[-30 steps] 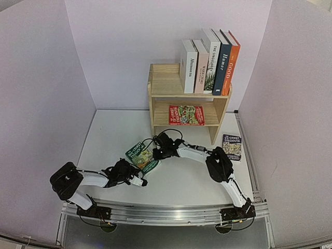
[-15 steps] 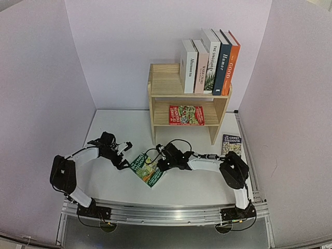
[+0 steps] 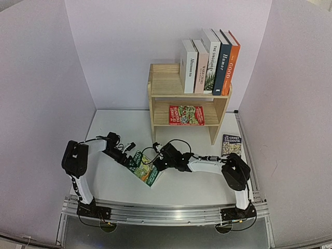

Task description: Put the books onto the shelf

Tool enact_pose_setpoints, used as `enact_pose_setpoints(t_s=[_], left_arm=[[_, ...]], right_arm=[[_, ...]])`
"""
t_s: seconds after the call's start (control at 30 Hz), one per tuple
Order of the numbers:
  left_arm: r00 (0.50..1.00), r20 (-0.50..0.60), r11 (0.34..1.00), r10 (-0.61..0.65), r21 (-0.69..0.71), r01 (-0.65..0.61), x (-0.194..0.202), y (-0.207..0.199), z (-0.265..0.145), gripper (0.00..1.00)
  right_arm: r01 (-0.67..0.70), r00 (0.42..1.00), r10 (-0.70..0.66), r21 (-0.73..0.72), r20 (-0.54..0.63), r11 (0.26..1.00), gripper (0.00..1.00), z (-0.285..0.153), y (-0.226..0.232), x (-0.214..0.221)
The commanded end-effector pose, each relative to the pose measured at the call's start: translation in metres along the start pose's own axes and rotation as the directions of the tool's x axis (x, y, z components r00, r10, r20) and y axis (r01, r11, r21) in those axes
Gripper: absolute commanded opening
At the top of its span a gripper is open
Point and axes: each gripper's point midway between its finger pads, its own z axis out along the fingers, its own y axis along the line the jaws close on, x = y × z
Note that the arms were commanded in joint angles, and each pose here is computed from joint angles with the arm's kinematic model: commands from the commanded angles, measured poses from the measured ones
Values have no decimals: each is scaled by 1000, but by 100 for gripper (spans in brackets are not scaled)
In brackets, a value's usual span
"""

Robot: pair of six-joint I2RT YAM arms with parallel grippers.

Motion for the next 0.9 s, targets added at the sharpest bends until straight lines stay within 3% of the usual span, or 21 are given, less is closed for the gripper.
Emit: enact_pose_setpoints(t_s=[0.0,0.13,0.27,0.33,0.43,0.5,0.77,0.8,0.87], left_arm=[[999,37,998,20,61,-22,-25,-6,0,97],[999,32,994,40,103,-43,-32,-12,4,86],[997,29,990,70,123,-73,-35,-20,8,66],[997,31,989,67,133,-70,-37,-21,9,53],[998,34,986,55,153,-60,-42,-24,8,26],[998,31,986,49,160,-53,-44,-26,7,3],[998,21,990,-52,131,49,-45,-40,-10,0],[996,25,989,-86,126,82,-47,-43,-14,0],[986,30,981,-164,109,160,-51,-46,-20,0]], right_arm=[[38,986,-25,-74,166,997,0,-27,30,-51],[35,984,-19,-87,175,996,0,-23,32,-54],[21,984,-3,-95,177,995,0,-17,32,-55],[13,985,4,-96,173,995,0,-14,32,-54],[1,986,15,-96,167,995,0,-10,30,-53],[-11,986,26,-94,163,996,0,-9,27,-52],[-7,981,7,-4,194,1000,0,-26,8,-57],[0,982,-6,33,188,999,7,-29,4,-58],[19,986,-40,128,163,992,34,-37,-7,-58]])
